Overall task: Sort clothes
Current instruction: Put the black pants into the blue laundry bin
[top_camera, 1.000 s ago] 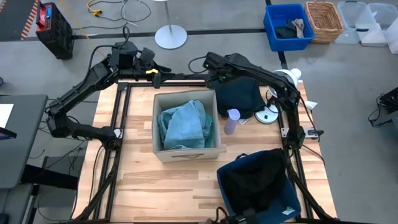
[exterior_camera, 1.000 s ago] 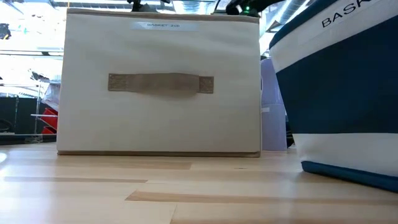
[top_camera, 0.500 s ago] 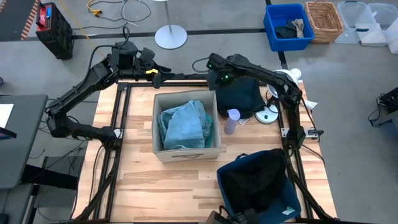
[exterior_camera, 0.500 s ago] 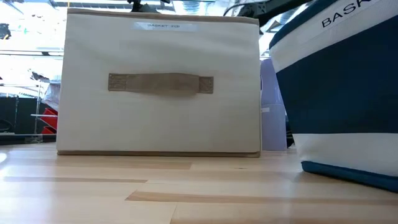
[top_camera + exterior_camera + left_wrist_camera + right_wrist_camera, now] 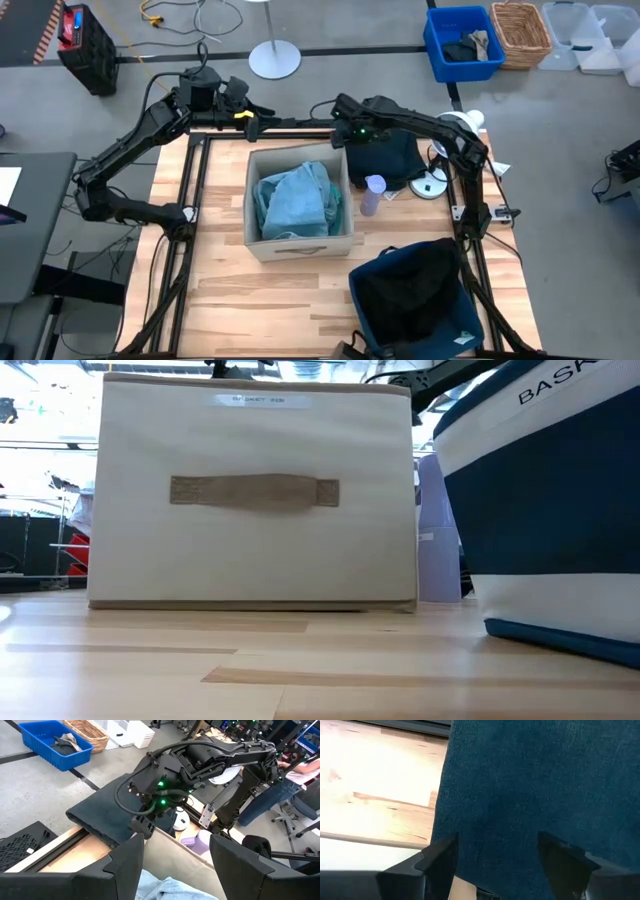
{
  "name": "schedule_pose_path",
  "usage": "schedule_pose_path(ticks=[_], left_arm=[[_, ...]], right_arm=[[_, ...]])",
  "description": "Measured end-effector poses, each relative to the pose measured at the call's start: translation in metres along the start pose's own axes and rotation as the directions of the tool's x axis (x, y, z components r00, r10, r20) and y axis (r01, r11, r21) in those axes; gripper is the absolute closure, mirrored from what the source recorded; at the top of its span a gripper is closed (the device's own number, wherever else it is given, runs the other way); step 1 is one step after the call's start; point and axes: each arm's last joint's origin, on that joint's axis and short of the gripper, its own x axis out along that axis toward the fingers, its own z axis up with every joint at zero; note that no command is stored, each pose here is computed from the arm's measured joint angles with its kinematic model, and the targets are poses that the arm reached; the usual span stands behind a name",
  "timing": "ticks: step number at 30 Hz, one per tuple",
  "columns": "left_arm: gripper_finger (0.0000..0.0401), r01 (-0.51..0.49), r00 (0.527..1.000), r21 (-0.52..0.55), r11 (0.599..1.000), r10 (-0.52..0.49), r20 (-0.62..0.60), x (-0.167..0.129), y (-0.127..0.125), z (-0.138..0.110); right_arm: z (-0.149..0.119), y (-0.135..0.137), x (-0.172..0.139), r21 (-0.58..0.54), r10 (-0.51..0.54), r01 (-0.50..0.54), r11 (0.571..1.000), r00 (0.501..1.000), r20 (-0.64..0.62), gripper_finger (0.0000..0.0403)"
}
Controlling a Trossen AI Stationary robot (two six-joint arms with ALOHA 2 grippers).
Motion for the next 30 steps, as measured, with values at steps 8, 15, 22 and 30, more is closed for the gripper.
schedule_pose_path(ticks=[8,15,22,30], left_arm=[[0.0182,0.0,1.0,-0.011,1.0,0.0,0.0,0.0,0.0,0.0],[0.0182,0.001,1.0,-0.019,1.0,-0.001,0.004,0.0,0.0,0.0],[0.0182,0.002,1.0,-0.023,1.0,-0.002,0.005,0.0,0.0,0.001],[0.0182,0.007,1.0,-0.024,1.0,-0.007,0.002,0.0,-0.001,0.0]], right_arm=[[0.02,-0.016,0.008,0.07,0.065,-0.063,0.996,0.997,-0.033,0.0117],[0.028,-0.026,0.019,0.112,0.112,-0.107,0.988,0.993,-0.034,0.0117],[0.018,-0.027,0.022,0.066,0.121,-0.114,0.991,0.986,-0.117,0.0117],[0.015,-0.029,0.015,0.021,0.115,-0.113,0.993,0.985,-0.129,0.0117]])
